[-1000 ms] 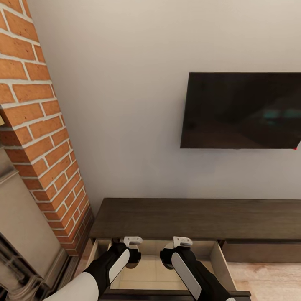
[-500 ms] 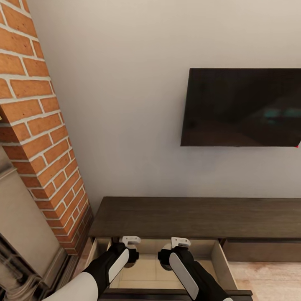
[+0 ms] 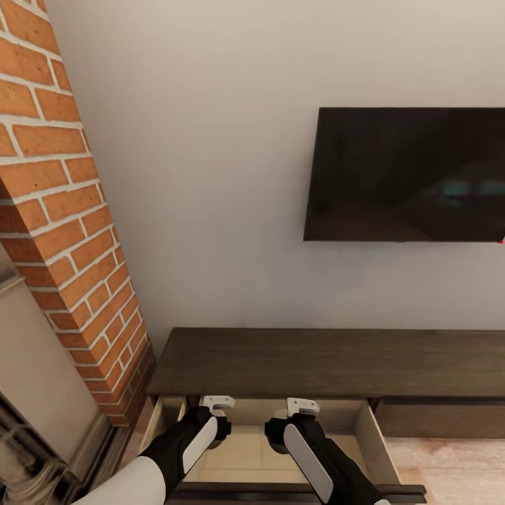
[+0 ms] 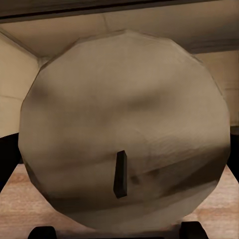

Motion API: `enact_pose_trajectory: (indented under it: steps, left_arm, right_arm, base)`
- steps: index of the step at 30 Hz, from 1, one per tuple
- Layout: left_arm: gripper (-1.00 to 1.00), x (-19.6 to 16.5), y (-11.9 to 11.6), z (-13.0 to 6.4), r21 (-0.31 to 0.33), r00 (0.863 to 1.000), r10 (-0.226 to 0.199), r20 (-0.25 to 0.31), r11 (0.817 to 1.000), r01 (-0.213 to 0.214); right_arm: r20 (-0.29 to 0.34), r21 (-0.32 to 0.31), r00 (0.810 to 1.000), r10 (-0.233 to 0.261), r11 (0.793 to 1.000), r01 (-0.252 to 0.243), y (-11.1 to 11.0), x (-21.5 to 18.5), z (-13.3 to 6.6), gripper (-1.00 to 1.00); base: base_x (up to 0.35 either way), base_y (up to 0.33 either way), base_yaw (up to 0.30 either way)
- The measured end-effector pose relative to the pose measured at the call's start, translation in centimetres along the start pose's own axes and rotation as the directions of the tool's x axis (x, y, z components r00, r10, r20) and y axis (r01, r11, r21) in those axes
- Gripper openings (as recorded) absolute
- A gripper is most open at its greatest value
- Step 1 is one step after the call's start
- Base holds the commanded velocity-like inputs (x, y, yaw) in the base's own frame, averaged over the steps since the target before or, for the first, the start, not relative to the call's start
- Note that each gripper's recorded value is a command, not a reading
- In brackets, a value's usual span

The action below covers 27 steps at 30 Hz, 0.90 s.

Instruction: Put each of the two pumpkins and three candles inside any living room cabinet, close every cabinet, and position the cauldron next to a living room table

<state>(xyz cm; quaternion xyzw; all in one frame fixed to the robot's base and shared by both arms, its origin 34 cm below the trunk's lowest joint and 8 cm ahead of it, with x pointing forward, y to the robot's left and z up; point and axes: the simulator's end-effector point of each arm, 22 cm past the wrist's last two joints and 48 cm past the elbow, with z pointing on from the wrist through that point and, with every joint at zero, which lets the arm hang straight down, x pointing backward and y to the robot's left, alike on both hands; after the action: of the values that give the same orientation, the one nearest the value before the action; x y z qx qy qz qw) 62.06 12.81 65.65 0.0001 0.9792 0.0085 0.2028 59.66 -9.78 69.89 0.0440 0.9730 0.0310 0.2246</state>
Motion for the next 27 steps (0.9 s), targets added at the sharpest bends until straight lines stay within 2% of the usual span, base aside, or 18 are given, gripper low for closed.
enact_pose_trajectory:
  steps: [9, 21, 27]
  left_arm:
    - [-1.00, -0.9, -0.7, 0.7, 0.017, 0.999, -0.003, 0.033, 1.000, 0.003]
    - [-1.00, -0.4, -1.0, 2.3, 0.023, 0.999, -0.002, 0.041, 1.000, 0.001]
    - [-1.00, -1.5, -1.7, 2.5, 0.042, 0.997, -0.010, 0.074, 0.999, 0.007]
  right_arm:
    - [0.002, 0.000, 1.000, 0.002, 1.000, -0.002, -0.1, 0.6, 1.3, -1.00]
    - [0.003, 0.003, 1.000, 0.004, 1.000, -0.004, -0.4, 1.4, 3.1, -1.00]
    - [0.002, 0.005, 1.000, 0.005, 1.000, -0.005, -0.5, 2.0, 4.0, -1.00]
  base:
    - [0.000, 0.000, 0.000]
    - [0.000, 0.000, 0.000]
    - [0.000, 0.000, 0.000]
